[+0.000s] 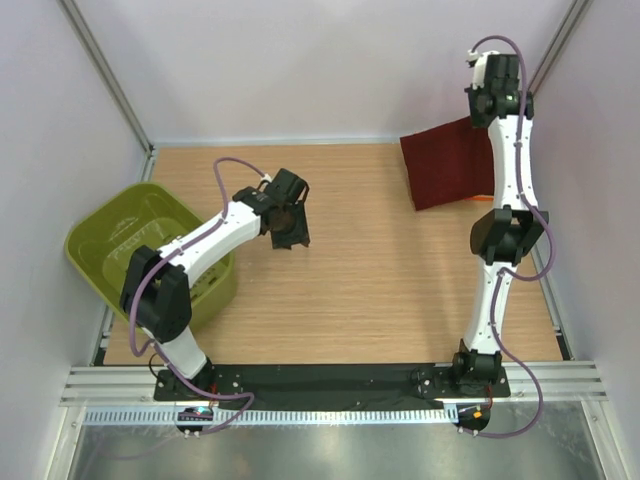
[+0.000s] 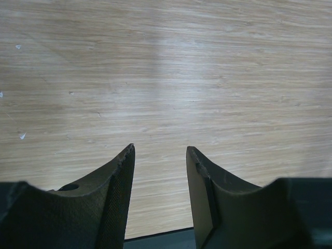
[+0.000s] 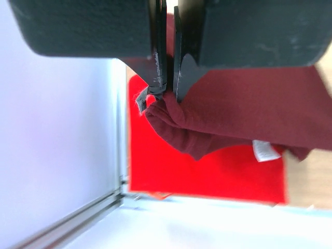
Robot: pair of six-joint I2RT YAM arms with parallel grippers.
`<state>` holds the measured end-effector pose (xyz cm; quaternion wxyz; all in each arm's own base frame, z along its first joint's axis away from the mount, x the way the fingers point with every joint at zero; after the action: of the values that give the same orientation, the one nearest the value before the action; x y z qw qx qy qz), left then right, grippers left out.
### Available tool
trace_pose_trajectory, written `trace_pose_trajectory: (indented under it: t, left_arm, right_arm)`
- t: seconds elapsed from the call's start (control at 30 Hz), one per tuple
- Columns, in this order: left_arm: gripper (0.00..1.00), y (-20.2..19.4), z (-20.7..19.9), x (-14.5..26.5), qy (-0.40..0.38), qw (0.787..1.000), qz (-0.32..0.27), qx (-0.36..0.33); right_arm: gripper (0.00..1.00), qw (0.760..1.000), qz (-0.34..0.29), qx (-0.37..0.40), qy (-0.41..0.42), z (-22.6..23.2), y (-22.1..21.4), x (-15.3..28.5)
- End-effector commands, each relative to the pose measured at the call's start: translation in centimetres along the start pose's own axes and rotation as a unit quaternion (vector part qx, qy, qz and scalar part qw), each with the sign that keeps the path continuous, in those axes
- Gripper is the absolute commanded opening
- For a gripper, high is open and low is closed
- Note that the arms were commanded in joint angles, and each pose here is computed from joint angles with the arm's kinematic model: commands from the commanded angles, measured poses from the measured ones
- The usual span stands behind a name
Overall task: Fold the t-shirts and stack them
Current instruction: Neatly place the folded tshirt to the corner
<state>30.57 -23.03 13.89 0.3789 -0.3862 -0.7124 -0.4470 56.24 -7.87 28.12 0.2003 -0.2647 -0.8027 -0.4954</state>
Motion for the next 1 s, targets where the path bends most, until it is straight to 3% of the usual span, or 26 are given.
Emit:
trace_pose_trajectory:
  t: [0.0, 0.13, 0.3, 0.53, 0.63, 0.67, 0.77, 0.87, 0.97]
  left_arm:
    - [0.46, 0.4, -1.1, 0.8, -0.017, 1.0, -0.016, 0.003]
    - [0.46, -0.2, -1.2, -0.1, -0.005, 1.0, -0.011, -0.002]
    - [0.46, -0.8, -1.6, -1.1, 0.006, 1.0, -0.004, -0.006]
    - [0.46, -1.6, -1.7, -1.6, 0.024, 1.0, -0.004, -0.019]
    - [0.46, -1.8, -2.0, -1.5, 0.026, 0.999, -0.001, -0.025]
    - [0.46, -1.4, -2.5, -1.0, 0.022, 0.999, -0.007, -0.025]
    - [0.46, -0.6, -3.4, 0.2, 0.015, 0.999, -0.021, -0.026]
    - [0.46, 0.0, -4.1, 1.4, 0.003, 0.999, -0.027, -0.021]
    - [0.46, 0.5, -5.0, 2.6, -0.014, 0.999, -0.031, -0.012]
  right_arm:
    - [0.01, 0.995, -0.083, -0.03, -0.043, -4.2, 2.9, -0.9]
    - [0.01, 0.986, -0.137, -0.069, -0.057, -6.6, 2.9, -5.6]
    - [0.01, 0.982, -0.154, -0.086, -0.065, -6.5, 0.8, -12.1]
    - [0.04, 0.969, -0.201, -0.132, -0.05, -6.0, -0.1, -16.6]
    - [0.28, 0.963, -0.215, -0.153, -0.058, -6.7, 0.7, -15.8]
    - [0.55, 0.96, -0.223, -0.158, -0.063, -7.2, 1.1, -15.4]
    - [0.84, 0.956, -0.229, -0.174, -0.054, -7.1, 2.6, -13.2]
    - [0.92, 0.949, -0.226, -0.217, -0.04, -7.3, 3.6, -10.2]
    - [0.94, 0.947, -0.194, -0.256, -0.005, -5.6, 2.7, -8.8]
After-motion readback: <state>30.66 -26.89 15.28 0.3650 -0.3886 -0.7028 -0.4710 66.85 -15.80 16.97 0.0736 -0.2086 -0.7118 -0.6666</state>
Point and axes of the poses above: each gripper's point midway between its finger pads, its own x axis back along the fingers, its own z axis along the line the jaws close on, y = z × x, the point moved 2 cm from there along x, back along the fingers, and after that the axes turned 8 degrees about x, right-handed, at the moved point
